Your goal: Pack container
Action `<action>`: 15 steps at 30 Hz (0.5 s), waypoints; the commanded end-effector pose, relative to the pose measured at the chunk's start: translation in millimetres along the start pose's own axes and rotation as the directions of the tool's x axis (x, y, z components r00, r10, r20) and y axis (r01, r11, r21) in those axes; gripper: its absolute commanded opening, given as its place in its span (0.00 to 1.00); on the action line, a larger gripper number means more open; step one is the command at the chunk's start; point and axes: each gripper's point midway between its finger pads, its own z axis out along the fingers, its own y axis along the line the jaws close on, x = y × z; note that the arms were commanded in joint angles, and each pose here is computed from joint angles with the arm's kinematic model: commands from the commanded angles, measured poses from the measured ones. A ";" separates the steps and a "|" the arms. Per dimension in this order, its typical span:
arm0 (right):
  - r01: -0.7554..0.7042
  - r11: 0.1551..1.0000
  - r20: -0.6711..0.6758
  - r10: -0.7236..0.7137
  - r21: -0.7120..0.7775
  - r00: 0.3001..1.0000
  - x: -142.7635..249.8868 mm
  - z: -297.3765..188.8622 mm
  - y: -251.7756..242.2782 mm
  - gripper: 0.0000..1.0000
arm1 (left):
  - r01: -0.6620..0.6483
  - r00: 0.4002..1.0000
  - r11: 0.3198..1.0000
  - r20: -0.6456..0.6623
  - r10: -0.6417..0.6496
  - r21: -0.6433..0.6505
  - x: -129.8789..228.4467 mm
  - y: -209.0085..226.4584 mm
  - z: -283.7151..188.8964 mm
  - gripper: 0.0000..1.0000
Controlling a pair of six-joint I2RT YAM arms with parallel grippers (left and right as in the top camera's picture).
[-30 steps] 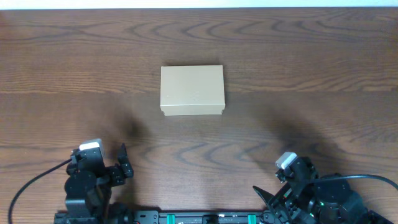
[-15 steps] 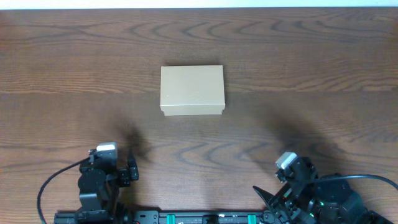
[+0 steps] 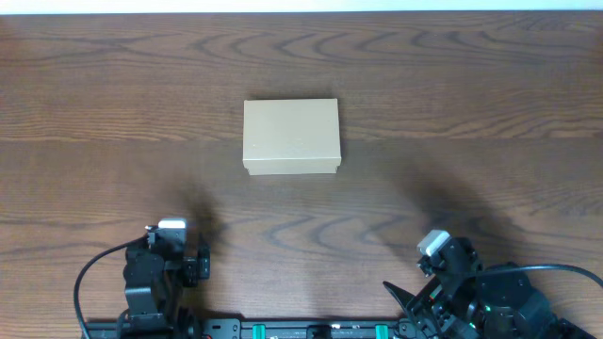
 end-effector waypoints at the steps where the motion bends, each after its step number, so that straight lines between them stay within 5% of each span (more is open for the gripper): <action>1: 0.010 1.000 -0.002 -0.010 0.006 1.000 1.5 0.6 -1.3 0.99 | -0.016 0.999 1.000 -0.043 0.016 -0.009 12.0 1.1 1.0 0.95; 15: 0.010 1.000 -0.002 -0.010 0.006 1.000 1.5 0.6 -1.2 0.99 | -0.018 0.997 1.000 -0.076 0.018 -0.003 20.2 -0.1 0.6 0.95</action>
